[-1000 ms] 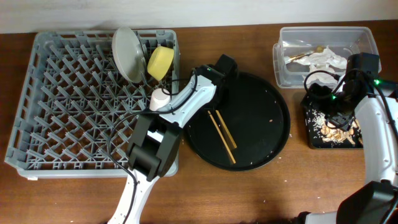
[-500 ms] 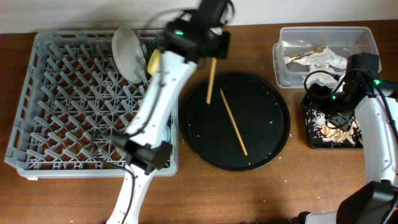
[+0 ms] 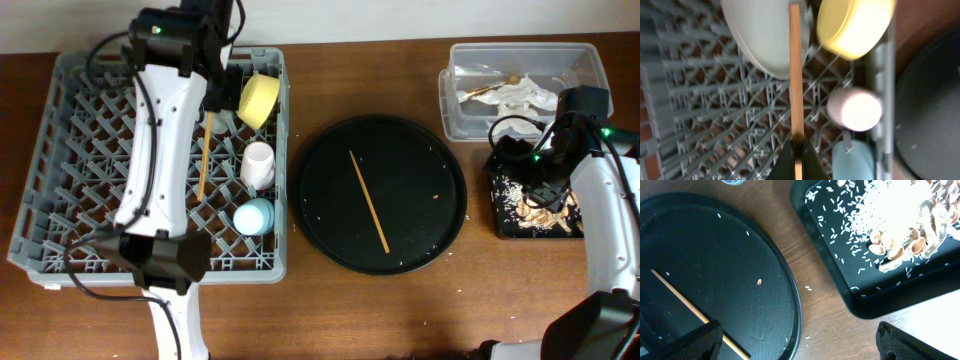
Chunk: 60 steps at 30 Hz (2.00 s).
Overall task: Sort waste into correct bins and load items into the dishwasher rack
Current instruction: 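Place the chopstick upright in the rack with the left gripper, then grasp the second wooden chopstick with the left gripper, then place the second chopstick in the rack beside the first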
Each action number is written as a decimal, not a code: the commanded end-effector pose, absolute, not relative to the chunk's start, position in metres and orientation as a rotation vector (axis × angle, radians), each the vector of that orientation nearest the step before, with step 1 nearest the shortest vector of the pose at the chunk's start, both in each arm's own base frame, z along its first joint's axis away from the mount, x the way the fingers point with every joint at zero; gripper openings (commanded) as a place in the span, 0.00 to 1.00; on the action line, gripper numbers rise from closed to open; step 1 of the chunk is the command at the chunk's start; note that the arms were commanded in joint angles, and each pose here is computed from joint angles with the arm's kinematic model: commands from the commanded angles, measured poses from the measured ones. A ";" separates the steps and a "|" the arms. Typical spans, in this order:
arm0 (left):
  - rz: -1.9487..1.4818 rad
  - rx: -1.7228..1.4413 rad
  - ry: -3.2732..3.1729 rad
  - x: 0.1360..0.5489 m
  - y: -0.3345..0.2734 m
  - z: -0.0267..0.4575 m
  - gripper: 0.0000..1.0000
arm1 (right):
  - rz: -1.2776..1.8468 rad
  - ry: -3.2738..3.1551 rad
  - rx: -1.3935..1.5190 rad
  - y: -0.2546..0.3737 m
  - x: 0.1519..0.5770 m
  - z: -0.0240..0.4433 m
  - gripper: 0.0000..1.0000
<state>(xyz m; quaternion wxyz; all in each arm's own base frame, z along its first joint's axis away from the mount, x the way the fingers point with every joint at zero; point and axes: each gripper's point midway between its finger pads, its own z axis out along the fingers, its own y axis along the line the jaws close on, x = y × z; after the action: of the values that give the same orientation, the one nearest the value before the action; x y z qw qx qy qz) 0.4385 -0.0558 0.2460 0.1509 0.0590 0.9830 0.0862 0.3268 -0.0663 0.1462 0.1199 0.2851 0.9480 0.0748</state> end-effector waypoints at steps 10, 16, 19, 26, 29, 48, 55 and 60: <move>0.159 0.212 2.802 0.470 -0.071 0.181 0.82 | 0.214 2.757 0.815 -0.067 0.328 0.151 0.98; -0.241 0.420 2.784 0.418 -0.230 0.192 0.92 | 0.214 2.754 0.814 -0.067 0.328 0.151 0.99; -0.211 0.517 2.938 0.393 -0.274 0.122 0.99 | 0.219 2.755 0.813 -0.067 0.328 0.151 0.98; -0.236 0.660 3.058 0.363 -0.336 0.021 0.91 | 0.219 2.755 0.813 -0.067 0.328 0.151 0.98; -0.196 0.648 3.117 0.355 -0.336 -0.004 0.75 | 0.219 2.755 0.813 -0.067 0.328 0.151 0.98; -0.025 0.443 2.771 0.427 -0.241 0.215 0.01 | 0.219 2.755 0.813 -0.067 0.328 0.151 0.98; 0.143 0.211 2.753 0.465 -0.051 0.255 0.06 | 0.219 2.745 0.810 -0.067 0.331 0.152 0.99; 0.180 0.182 2.881 0.474 -0.016 0.195 0.51 | 0.220 2.742 0.808 -0.067 0.332 0.152 0.98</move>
<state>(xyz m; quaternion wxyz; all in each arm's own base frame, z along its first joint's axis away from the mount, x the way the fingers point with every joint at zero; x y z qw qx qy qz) 0.4760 -0.0190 0.1980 0.1293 0.0511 0.9886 0.0583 0.3305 -0.0673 0.1470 0.1278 0.2845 0.9471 0.0752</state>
